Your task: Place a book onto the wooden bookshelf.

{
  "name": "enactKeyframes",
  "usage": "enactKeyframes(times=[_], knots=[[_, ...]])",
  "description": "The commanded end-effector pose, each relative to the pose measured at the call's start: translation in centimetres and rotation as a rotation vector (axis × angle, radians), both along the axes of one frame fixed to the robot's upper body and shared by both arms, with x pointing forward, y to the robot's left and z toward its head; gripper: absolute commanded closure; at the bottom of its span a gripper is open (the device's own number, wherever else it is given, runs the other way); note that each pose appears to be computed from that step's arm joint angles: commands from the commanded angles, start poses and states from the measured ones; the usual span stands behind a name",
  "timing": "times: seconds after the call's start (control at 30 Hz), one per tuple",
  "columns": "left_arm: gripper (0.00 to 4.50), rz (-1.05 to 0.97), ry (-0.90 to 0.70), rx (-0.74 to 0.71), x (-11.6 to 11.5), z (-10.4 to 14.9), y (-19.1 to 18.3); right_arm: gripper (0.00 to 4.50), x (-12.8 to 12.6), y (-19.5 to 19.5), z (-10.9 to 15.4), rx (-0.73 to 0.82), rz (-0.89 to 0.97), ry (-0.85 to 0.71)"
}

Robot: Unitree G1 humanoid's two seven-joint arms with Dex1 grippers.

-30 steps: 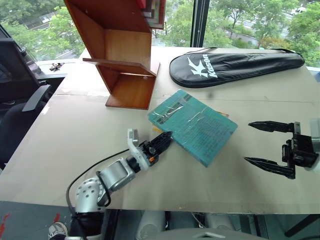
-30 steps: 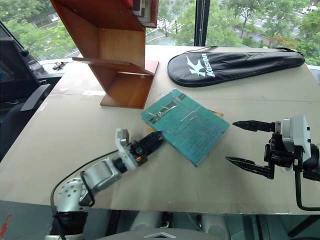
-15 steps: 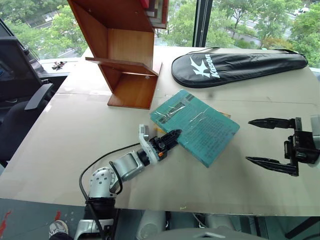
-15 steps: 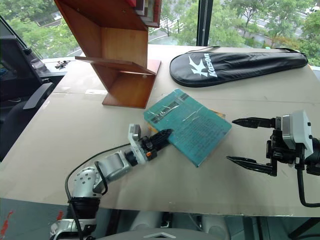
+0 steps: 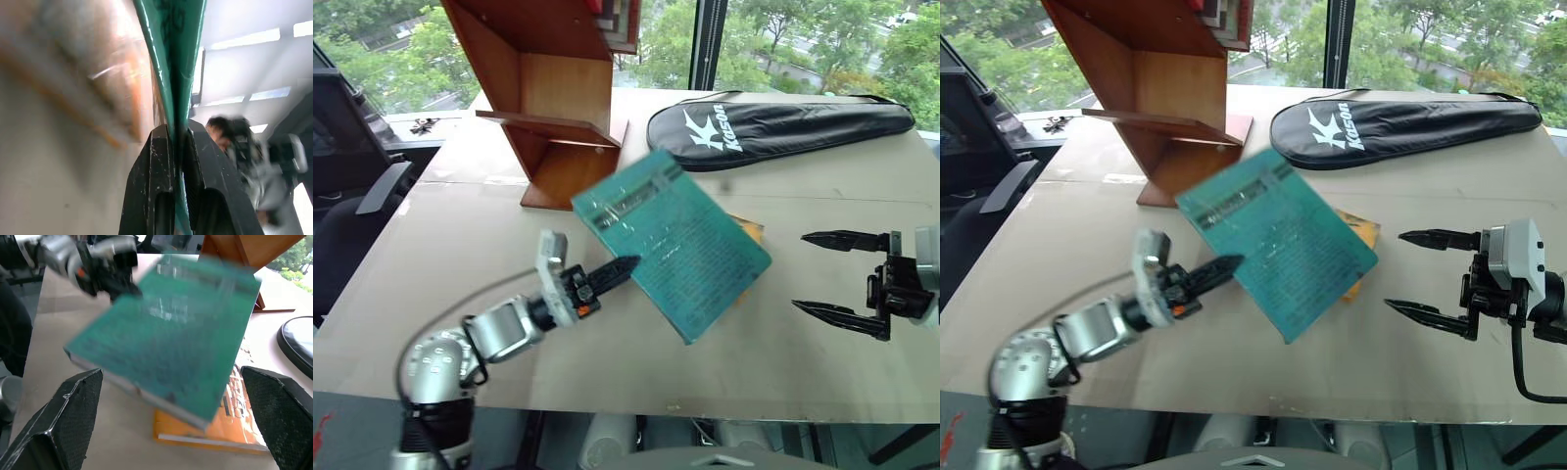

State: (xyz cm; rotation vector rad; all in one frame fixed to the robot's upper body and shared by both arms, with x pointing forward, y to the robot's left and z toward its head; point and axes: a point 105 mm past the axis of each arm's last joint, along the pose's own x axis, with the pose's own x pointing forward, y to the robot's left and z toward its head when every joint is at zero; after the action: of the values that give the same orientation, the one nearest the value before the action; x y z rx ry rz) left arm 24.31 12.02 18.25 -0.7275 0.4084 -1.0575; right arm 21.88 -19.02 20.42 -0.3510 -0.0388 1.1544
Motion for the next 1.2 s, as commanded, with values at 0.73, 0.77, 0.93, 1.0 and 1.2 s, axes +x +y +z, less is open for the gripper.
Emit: enactKeyframes(times=[0.73, 0.77, 0.93, 1.0, 1.2], knots=[[4.44, 0.194, -1.344, 1.842, 8.5, 21.4, 7.1, 0.0, 3.6, -4.5, 2.8, 0.048, -0.222, -0.239], [4.44, 0.181, -1.274, 1.886, 8.8, 20.9, 8.2, 0.0, 3.6, -4.4, 3.2, 0.052, -0.216, -0.251], [4.44, 0.075, -1.076, 1.915, 8.8, 19.4, 9.4, 0.0, 3.5, -4.1, 4.6, 0.085, -0.191, -0.303], [4.44, 0.042, -1.014, 1.962, 8.4, 19.4, 10.6, 0.0, 3.4, -4.1, 4.8, 0.094, -0.188, -0.309], [4.44, -0.012, -0.916, 2.052, 8.8, 17.8, 12.2, 0.0, 4.1, -4.4, 4.5, 0.102, -0.196, -0.306]])
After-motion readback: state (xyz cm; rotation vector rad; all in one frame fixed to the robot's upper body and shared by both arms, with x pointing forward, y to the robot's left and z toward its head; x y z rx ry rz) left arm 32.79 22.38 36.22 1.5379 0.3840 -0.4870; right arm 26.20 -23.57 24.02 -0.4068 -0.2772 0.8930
